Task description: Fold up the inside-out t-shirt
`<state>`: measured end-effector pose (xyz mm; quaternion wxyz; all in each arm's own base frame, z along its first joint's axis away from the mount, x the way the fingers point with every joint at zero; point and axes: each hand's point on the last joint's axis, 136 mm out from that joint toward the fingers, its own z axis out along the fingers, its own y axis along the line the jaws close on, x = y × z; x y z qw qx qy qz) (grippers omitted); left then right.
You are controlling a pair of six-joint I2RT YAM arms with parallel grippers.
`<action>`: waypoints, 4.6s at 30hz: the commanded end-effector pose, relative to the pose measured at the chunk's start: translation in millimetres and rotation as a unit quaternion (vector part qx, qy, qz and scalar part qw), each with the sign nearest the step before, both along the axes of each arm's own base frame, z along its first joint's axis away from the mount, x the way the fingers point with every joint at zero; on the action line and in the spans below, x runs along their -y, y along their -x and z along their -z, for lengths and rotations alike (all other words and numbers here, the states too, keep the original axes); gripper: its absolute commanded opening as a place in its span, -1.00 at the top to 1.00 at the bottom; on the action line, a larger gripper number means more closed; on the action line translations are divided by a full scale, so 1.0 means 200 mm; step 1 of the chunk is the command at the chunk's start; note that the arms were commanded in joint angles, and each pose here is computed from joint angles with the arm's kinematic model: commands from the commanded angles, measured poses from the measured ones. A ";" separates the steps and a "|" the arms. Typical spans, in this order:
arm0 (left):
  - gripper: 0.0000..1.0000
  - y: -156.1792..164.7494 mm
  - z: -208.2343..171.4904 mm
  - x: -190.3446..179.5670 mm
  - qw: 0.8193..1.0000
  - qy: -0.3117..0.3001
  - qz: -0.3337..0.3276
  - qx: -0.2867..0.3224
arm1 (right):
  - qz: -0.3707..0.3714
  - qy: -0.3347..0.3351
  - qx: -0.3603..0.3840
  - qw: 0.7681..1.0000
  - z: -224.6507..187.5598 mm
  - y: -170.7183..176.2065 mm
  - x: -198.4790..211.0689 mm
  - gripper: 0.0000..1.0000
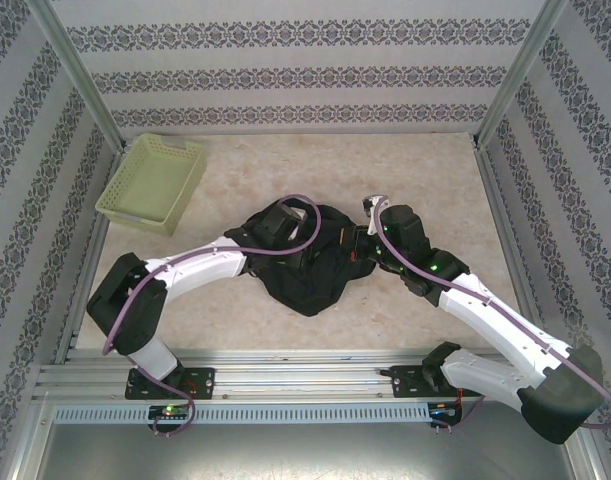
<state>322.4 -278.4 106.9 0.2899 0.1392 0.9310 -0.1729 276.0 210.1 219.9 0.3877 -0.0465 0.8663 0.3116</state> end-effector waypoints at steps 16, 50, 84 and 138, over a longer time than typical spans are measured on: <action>-0.05 -0.17 0.07 -0.08 0.996 -0.023 -0.082 0.031 | 0.004 -0.024 0.022 0.999 -0.09 0.00 -0.01 1.00; 1.00 -0.08 -0.72 -0.11 0.986 0.143 -0.021 0.086 | 0.129 0.114 -0.041 0.984 0.22 -0.26 0.44 0.23; 0.94 -0.11 -0.79 -0.15 0.981 0.174 -0.042 0.074 | -0.143 0.075 0.140 0.977 0.05 -0.13 -0.41 1.00; 0.04 -0.06 -0.16 -0.49 0.992 0.046 -0.100 -0.059 | 0.080 -0.100 0.016 0.992 0.02 0.00 0.36 1.00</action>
